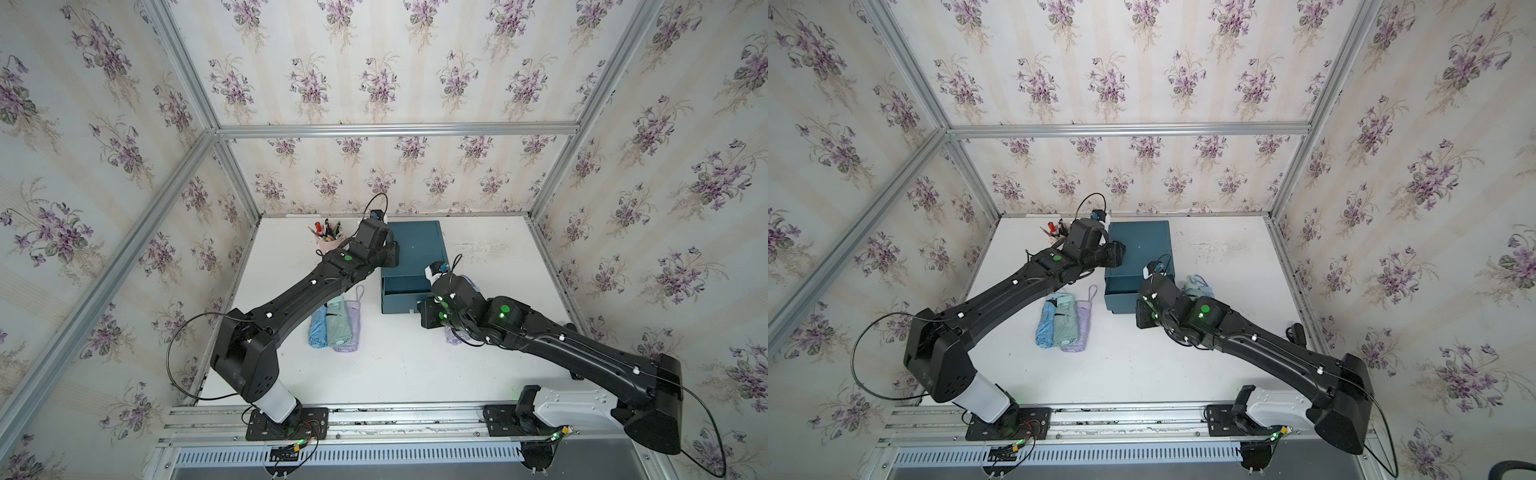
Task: Place the umbrella in the drawer by color
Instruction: Open the drawer in the storage box, then pick up the umbrella from the center of the board, then place the umbrella in the drawer.
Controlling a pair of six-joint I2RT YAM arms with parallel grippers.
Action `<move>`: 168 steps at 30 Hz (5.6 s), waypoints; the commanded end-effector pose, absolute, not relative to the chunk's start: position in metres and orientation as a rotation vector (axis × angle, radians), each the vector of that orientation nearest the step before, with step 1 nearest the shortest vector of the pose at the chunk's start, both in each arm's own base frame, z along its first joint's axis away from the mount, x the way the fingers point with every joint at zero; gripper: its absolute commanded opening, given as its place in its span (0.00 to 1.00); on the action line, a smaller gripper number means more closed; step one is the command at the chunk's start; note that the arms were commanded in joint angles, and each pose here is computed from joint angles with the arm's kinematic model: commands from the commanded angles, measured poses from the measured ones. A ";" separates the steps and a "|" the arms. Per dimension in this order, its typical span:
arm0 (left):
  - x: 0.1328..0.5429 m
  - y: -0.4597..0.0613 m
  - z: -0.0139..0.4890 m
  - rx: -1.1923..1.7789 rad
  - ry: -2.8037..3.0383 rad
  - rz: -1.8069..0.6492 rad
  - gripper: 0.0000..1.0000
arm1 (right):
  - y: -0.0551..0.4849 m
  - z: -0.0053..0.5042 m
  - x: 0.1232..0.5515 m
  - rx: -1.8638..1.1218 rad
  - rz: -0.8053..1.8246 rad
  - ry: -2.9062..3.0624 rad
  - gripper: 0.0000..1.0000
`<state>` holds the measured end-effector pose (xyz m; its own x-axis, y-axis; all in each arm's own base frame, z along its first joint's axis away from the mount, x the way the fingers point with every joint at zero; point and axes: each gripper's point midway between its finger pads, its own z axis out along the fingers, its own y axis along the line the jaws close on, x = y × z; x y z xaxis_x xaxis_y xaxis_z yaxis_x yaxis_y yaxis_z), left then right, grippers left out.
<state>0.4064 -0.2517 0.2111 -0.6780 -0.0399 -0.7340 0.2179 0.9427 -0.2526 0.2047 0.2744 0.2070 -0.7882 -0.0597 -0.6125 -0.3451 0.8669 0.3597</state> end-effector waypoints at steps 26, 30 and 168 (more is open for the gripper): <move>0.356 -0.219 0.132 0.283 2.639 -0.213 0.57 | 0.280 0.174 0.151 -0.276 0.563 2.429 0.02; 0.355 -0.217 0.144 0.290 2.609 -0.217 0.62 | 0.272 0.183 0.151 -0.297 0.516 2.409 0.46; 0.325 -0.225 0.286 0.163 2.270 -0.831 0.79 | 0.274 0.298 0.143 -0.239 1.275 2.588 0.00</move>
<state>0.3217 -0.2287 0.3007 -0.7290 -0.1463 -0.6687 0.3575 0.7516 -0.5543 0.1479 0.2775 0.3169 -0.9128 -0.0611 -0.4039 -0.3683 0.5507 0.7490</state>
